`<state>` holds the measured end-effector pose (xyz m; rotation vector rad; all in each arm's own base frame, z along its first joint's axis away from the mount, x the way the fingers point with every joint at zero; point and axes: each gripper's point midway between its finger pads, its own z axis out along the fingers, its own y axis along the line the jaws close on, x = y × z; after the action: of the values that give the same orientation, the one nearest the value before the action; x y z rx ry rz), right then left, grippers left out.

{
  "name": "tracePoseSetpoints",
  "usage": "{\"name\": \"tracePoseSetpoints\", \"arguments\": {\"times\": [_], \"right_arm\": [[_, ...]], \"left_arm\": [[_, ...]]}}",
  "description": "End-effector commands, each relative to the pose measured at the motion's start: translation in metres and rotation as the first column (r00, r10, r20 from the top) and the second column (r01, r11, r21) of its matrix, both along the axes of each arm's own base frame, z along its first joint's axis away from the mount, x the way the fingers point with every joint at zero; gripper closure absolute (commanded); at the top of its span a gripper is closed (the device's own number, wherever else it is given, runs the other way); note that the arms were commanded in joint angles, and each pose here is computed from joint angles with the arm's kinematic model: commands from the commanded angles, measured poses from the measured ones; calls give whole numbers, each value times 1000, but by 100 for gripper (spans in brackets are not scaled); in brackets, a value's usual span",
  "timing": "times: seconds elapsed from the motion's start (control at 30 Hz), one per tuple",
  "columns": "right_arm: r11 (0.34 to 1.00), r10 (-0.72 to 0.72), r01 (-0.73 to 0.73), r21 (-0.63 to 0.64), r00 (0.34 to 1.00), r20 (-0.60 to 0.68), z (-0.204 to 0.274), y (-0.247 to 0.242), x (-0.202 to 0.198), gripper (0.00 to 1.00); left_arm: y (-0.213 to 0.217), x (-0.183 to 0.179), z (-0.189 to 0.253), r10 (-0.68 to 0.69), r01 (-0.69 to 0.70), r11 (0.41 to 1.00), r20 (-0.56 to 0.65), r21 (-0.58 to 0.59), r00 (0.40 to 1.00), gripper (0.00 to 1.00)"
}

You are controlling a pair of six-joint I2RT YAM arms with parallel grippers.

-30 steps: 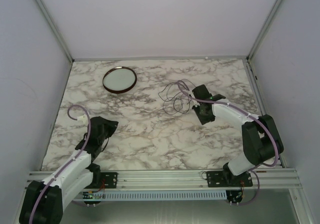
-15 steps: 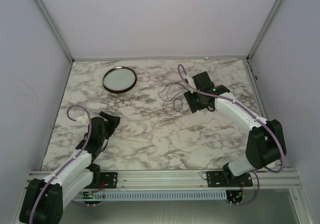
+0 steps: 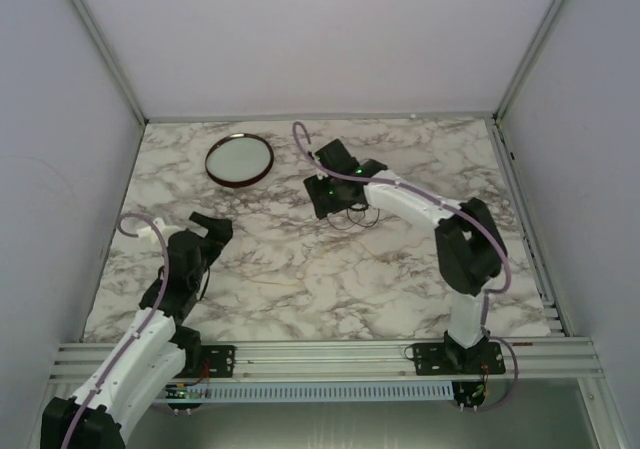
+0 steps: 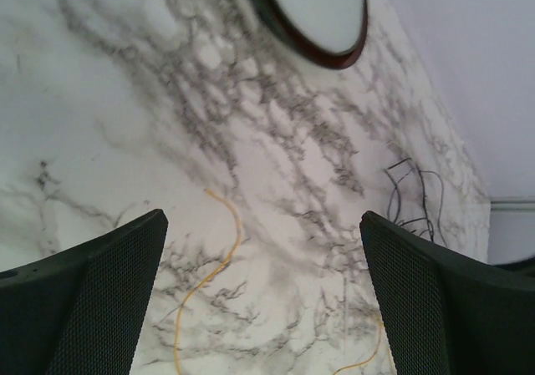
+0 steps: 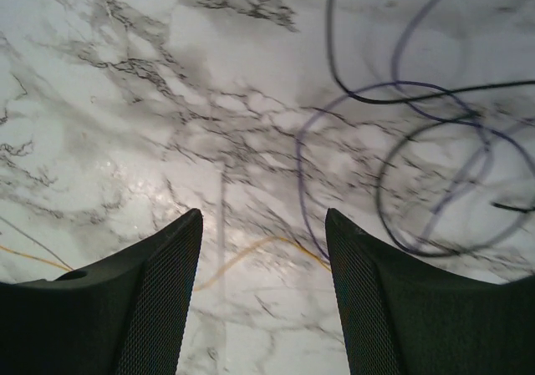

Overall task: Zip-tie the wires
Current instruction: Place the cable at the center of the board, then pick up the ribbon at the center of the board.

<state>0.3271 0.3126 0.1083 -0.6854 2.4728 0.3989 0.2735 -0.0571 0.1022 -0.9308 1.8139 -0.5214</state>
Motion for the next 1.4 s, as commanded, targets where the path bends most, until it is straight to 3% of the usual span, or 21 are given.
{"name": "tracePoseSetpoints", "arguments": {"times": [0.0,0.27,0.73,1.37], "right_arm": [[1000,5,-5,5,999,-47,-11,35,-9,40],[997,26,-33,-70,995,-99,-50,49,-19,41],[987,56,-75,-143,990,-131,-81,50,-25,56],[981,37,-66,-183,987,-155,-92,47,-20,87]], "left_arm": [[3,7,40,-27,22,996,57,86,998,0],[-1,6,63,-45,39,997,107,60,993,0],[-2,6,67,-49,43,998,115,53,992,0],[-3,7,68,-52,46,997,113,56,992,0]]}}
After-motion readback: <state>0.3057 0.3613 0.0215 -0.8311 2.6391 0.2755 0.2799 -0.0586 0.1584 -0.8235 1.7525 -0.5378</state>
